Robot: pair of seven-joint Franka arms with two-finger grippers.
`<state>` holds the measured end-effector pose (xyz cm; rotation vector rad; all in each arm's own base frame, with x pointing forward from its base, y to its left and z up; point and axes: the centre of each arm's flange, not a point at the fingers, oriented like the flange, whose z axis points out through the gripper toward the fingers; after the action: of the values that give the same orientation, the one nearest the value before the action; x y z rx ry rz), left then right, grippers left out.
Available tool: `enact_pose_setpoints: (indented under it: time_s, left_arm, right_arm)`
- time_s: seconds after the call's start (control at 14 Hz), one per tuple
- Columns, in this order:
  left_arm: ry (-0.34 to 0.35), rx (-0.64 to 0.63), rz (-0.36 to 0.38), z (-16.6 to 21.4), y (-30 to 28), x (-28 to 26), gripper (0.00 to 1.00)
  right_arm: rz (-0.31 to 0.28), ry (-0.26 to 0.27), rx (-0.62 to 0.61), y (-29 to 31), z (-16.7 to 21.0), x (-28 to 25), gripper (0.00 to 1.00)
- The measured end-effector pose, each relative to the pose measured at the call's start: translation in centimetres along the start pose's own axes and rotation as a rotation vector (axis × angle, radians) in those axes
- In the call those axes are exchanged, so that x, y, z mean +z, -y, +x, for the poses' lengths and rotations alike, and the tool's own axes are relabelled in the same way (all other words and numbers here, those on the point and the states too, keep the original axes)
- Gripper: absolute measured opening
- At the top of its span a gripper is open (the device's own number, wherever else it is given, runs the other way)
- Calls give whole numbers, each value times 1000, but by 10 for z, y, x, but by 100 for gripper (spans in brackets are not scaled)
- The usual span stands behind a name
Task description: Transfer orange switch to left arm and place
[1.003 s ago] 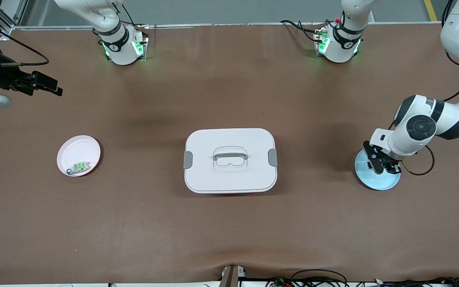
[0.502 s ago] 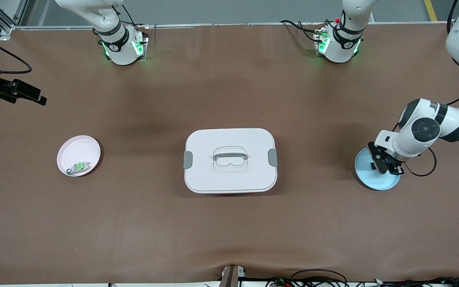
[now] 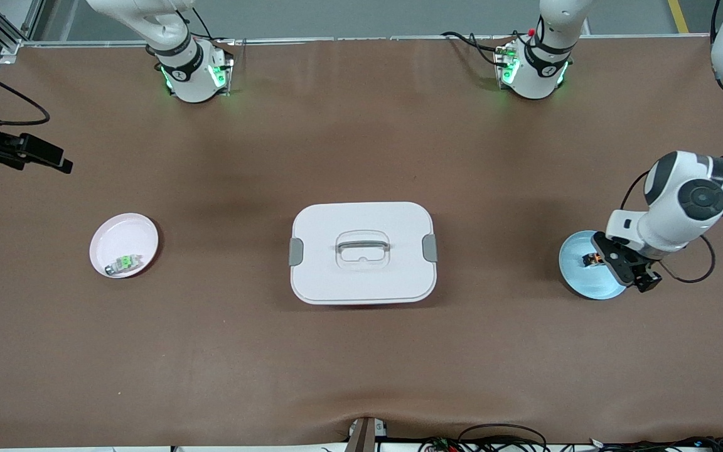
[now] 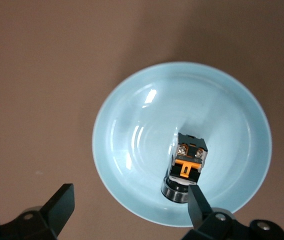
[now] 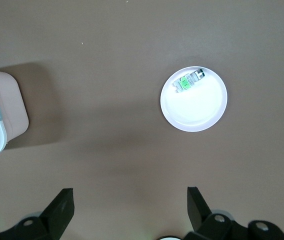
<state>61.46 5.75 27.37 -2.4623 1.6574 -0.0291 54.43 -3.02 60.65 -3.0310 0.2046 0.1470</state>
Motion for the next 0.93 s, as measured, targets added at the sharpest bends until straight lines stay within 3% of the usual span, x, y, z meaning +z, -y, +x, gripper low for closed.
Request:
enact_pose_setpoints:
  time_s: [0.43, 0.72, 0.93]
  left_arm:
    - [0, -257, -113, -29, 40, -78, 100]
    - [27, -541, -147, -47, 64, -127, 100]
    - [7, -736, -150, -38, 70, -157, 100]
  right_arm:
    - [2, -14, 22, -13, 4, -5, 100]
    - [3, -27, 32, -19, 6, -10, 100]
    - [3, -26, 27, -17, 8, -10, 100]
